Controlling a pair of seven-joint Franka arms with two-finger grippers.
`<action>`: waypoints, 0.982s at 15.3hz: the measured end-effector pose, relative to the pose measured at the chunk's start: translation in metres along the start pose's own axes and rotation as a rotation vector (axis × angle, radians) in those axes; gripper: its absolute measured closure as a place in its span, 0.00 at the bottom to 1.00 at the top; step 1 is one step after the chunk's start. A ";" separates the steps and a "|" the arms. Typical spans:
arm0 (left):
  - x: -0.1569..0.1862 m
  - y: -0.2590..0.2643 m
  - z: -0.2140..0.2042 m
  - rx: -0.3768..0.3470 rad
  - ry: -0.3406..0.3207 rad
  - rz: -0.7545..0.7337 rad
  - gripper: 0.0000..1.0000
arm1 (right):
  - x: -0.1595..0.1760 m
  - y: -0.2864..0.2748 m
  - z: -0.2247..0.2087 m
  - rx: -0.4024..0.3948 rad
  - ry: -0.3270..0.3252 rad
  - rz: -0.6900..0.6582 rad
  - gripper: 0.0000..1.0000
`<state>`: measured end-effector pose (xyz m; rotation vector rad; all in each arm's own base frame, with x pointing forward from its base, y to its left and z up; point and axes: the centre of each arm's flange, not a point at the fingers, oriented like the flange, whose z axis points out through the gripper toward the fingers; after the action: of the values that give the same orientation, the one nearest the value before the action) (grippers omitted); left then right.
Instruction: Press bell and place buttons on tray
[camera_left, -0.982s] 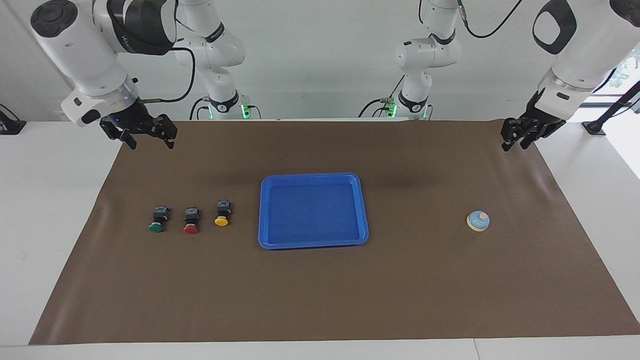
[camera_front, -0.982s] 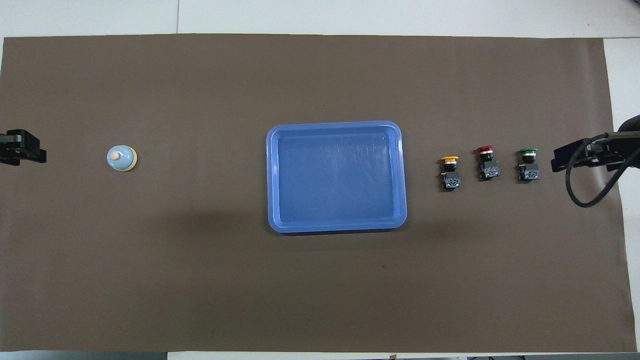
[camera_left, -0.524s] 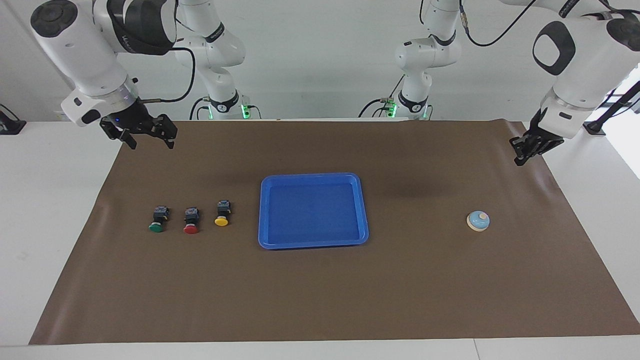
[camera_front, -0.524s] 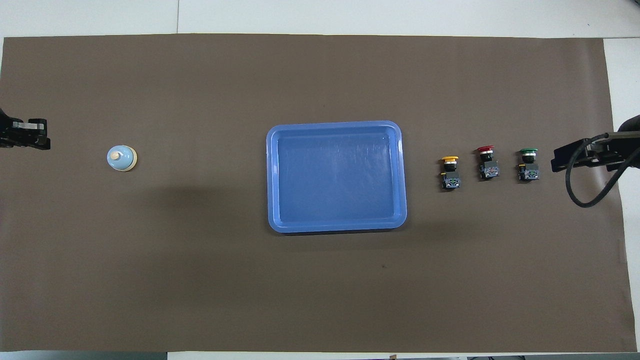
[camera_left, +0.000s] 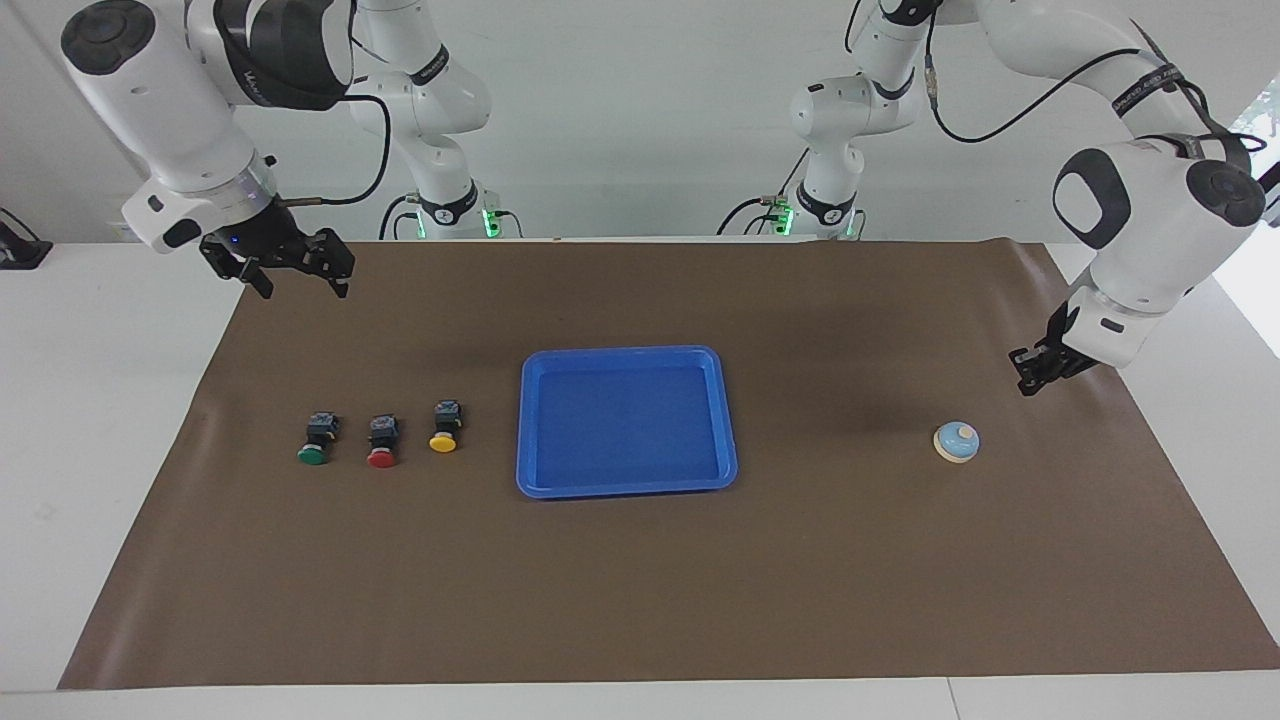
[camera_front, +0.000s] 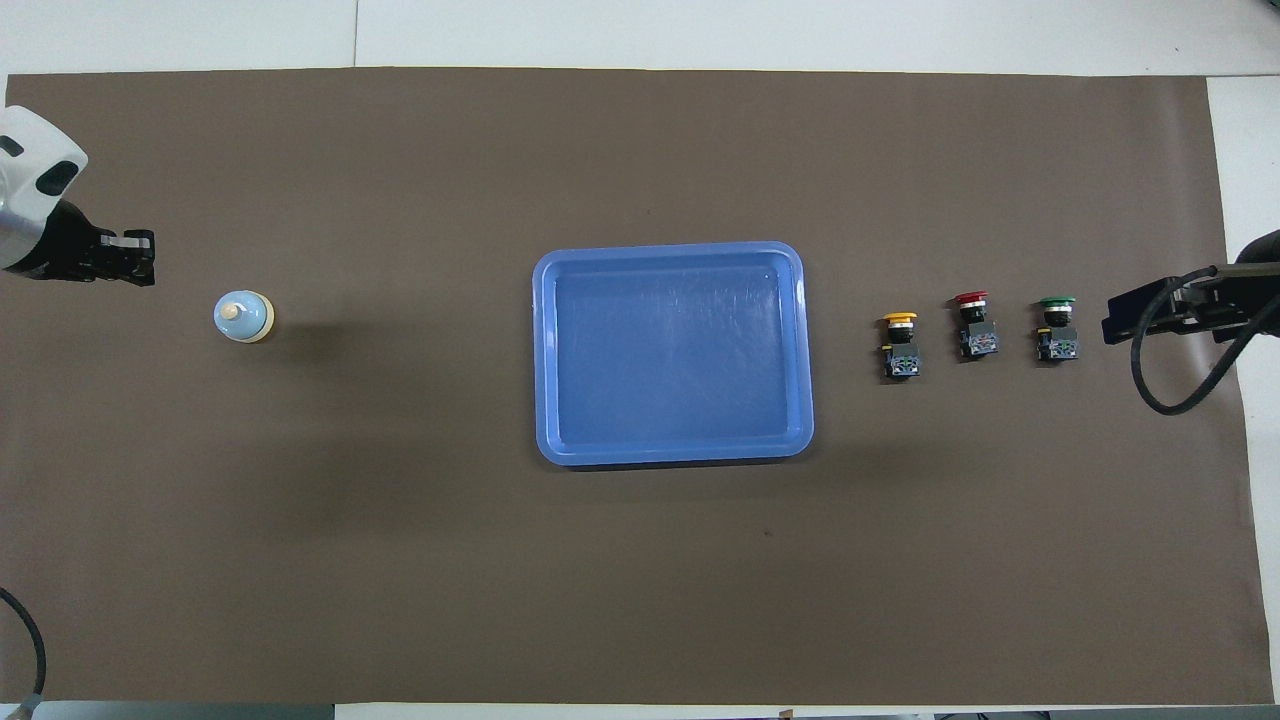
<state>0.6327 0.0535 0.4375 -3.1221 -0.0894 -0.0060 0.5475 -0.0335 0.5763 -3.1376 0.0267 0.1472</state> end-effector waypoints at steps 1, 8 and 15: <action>0.001 -0.002 0.009 0.000 0.002 -0.001 0.99 | 0.000 0.000 0.000 0.000 0.000 0.000 0.00; 0.002 -0.001 0.047 -0.004 0.019 0.003 0.99 | 0.000 0.000 0.000 0.000 0.000 0.000 0.00; -0.007 0.008 0.093 -0.010 0.008 0.021 0.99 | 0.000 0.000 0.000 0.000 0.000 0.000 0.00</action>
<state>0.6263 0.0468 0.3448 -3.1323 -0.0569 -0.0179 0.5475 -0.0335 0.5763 -3.1376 0.0267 0.1472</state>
